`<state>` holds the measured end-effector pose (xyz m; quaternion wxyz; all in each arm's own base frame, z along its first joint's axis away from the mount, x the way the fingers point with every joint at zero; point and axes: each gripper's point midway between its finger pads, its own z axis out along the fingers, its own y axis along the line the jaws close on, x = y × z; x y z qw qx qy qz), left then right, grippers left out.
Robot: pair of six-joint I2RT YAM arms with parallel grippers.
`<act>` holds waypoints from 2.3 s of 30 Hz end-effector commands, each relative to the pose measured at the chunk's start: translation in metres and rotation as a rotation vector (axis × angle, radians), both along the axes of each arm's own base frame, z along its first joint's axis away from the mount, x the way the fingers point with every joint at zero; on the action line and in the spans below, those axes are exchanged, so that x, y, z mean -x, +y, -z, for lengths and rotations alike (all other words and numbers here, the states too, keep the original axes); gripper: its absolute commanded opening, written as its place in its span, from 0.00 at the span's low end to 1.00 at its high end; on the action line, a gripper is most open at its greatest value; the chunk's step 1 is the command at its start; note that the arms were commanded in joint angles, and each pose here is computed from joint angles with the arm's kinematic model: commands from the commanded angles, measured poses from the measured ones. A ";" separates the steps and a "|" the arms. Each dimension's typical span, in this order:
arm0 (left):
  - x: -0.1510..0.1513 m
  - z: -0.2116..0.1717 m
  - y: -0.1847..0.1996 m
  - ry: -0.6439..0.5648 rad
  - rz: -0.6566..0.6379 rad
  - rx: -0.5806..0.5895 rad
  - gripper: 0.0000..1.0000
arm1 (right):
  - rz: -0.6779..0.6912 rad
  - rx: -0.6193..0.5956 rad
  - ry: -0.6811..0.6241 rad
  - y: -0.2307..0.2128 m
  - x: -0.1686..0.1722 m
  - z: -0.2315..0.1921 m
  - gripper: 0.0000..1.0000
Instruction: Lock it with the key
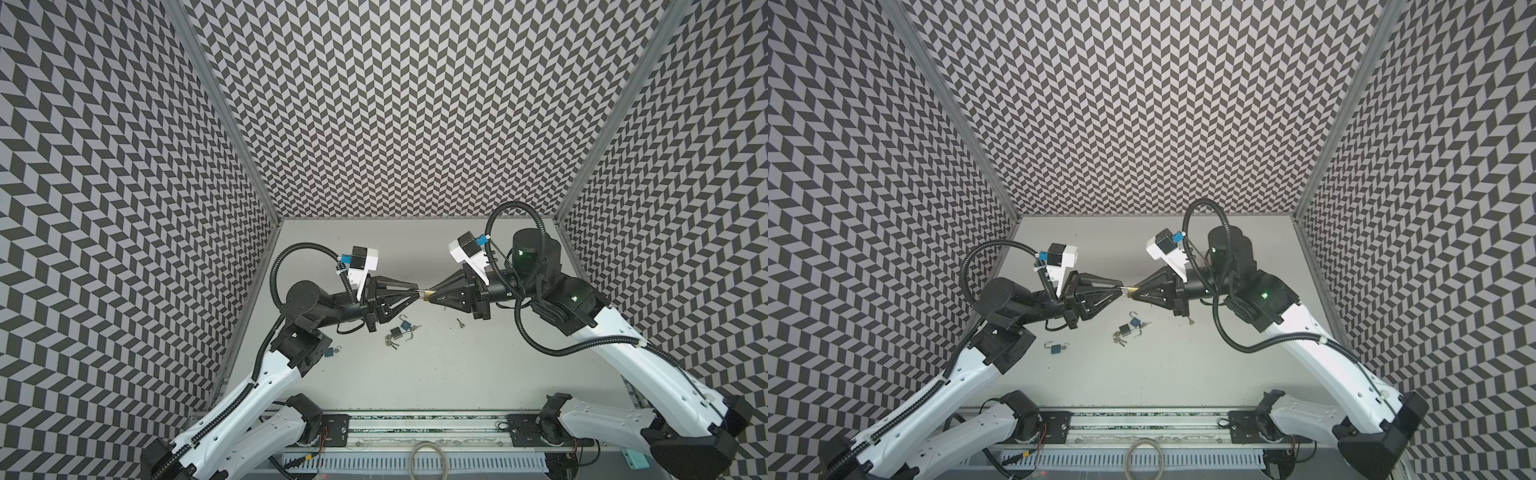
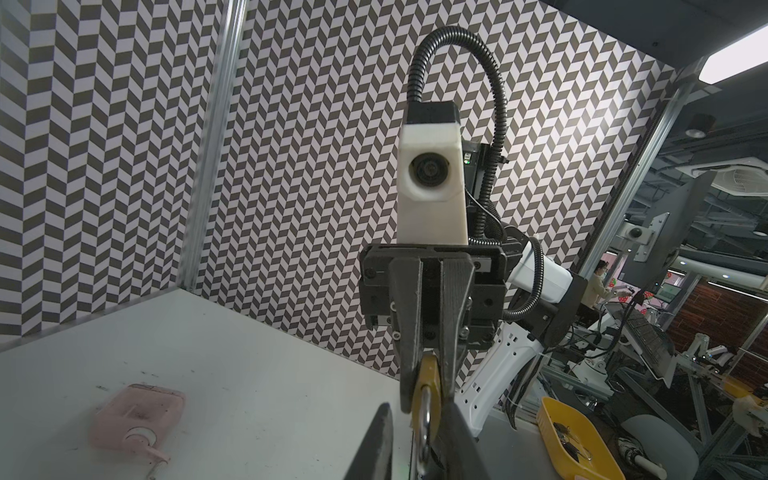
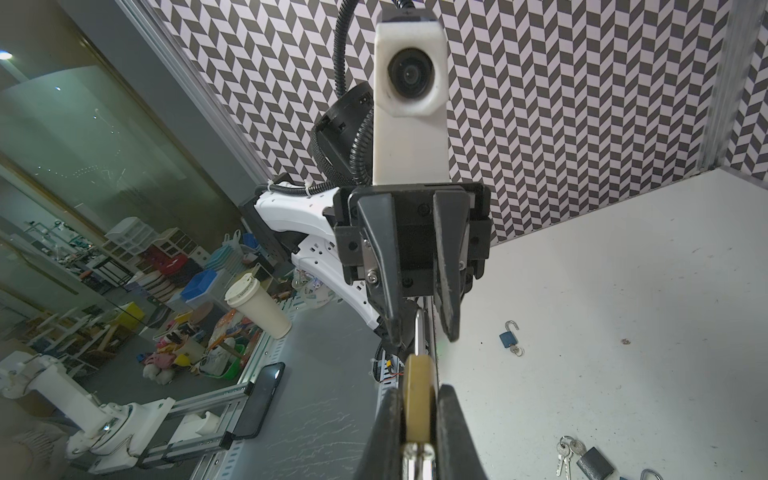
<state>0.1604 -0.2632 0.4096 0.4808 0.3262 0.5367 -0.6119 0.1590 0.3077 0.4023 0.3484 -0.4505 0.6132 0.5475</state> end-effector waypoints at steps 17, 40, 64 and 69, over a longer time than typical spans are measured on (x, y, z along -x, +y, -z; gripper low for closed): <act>0.013 -0.011 -0.005 -0.044 0.037 0.013 0.00 | 0.030 -0.066 -0.072 0.003 -0.008 -0.024 0.00; 0.019 -0.021 0.008 -0.047 0.018 0.066 0.00 | 0.016 -0.135 -0.117 0.001 0.007 -0.026 0.01; 0.015 -0.019 0.008 -0.034 0.001 0.071 0.00 | 0.024 -0.093 -0.081 0.001 0.005 -0.007 0.55; 0.013 -0.018 0.007 -0.032 -0.007 0.070 0.00 | 0.039 -0.088 -0.088 -0.001 0.004 -0.004 0.33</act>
